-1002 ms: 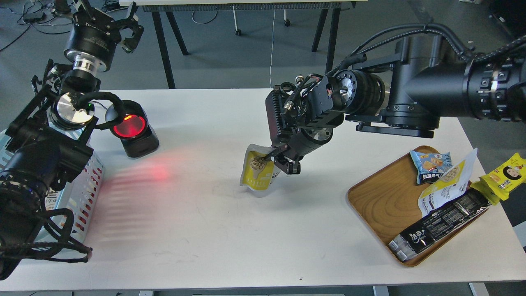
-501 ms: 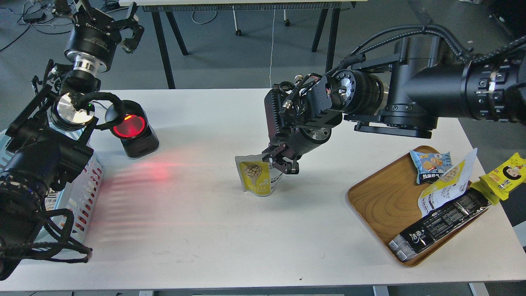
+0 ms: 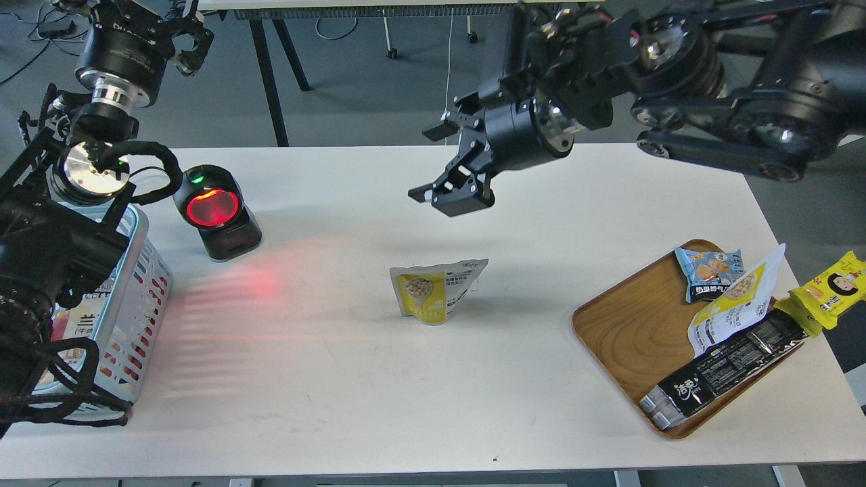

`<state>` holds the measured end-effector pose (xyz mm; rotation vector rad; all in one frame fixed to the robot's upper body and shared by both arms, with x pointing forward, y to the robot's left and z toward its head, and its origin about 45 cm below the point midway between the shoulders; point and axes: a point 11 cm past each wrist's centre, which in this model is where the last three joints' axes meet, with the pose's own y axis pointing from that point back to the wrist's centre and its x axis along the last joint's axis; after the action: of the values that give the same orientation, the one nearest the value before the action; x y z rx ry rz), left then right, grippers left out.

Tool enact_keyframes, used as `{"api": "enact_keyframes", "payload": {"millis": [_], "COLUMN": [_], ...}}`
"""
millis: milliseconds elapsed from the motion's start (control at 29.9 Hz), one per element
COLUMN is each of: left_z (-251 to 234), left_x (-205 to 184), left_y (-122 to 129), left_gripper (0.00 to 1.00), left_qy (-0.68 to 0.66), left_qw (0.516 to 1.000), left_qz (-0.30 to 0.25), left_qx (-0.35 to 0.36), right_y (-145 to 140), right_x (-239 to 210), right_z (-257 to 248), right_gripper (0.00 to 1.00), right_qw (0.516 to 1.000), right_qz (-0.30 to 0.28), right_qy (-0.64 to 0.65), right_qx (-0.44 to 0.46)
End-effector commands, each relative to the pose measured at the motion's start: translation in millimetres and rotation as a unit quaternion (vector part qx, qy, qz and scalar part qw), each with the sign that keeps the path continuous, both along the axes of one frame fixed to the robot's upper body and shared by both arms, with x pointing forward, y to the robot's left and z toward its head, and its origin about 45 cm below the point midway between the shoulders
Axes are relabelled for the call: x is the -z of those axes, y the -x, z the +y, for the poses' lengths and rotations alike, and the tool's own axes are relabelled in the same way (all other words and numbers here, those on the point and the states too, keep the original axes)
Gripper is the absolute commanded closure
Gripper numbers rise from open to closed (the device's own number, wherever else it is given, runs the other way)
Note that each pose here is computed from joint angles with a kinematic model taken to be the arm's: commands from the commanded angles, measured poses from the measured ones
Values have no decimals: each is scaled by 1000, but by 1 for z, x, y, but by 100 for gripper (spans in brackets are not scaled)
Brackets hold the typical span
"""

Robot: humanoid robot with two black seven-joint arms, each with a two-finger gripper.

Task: Scan snack and place in basket
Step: 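Release the pouch on the table and withdraw the right gripper, then reach the left gripper over to the yellow pouch and grasp it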

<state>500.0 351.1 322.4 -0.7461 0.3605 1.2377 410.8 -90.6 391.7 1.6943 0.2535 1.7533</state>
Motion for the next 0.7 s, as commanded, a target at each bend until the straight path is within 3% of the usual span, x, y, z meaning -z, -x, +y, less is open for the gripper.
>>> {"api": "enact_keyframes", "payload": {"millis": [0, 134, 267, 468, 668], "left_z": [-10, -13, -26, -63, -117], "left_x": [4, -16, -39, -72, -89], "left_y": [3, 7, 7, 5, 24], "left_gripper": [0, 0, 0, 0, 0], "left_qy": [-36, -77, -143, -308, -451], "left_qw": [999, 996, 986, 941, 863], "left_qz": [6, -12, -32, -76, -148], "left_qx": [24, 48, 75, 122, 176], "right_y": [-8, -18, -40, -65, -79], "right_x": [-36, -57, -66, -58, -34], "right_z": [-26, -61, -102, -154, -197], "right_gripper": [2, 2, 2, 1, 1], "right_qw": [989, 941, 880, 788, 688], "right_qz": [72, 155, 186, 217, 273], "right_qy": [-103, -260, -380, -501, -585], "right_qx": [81, 155, 217, 282, 331]}}
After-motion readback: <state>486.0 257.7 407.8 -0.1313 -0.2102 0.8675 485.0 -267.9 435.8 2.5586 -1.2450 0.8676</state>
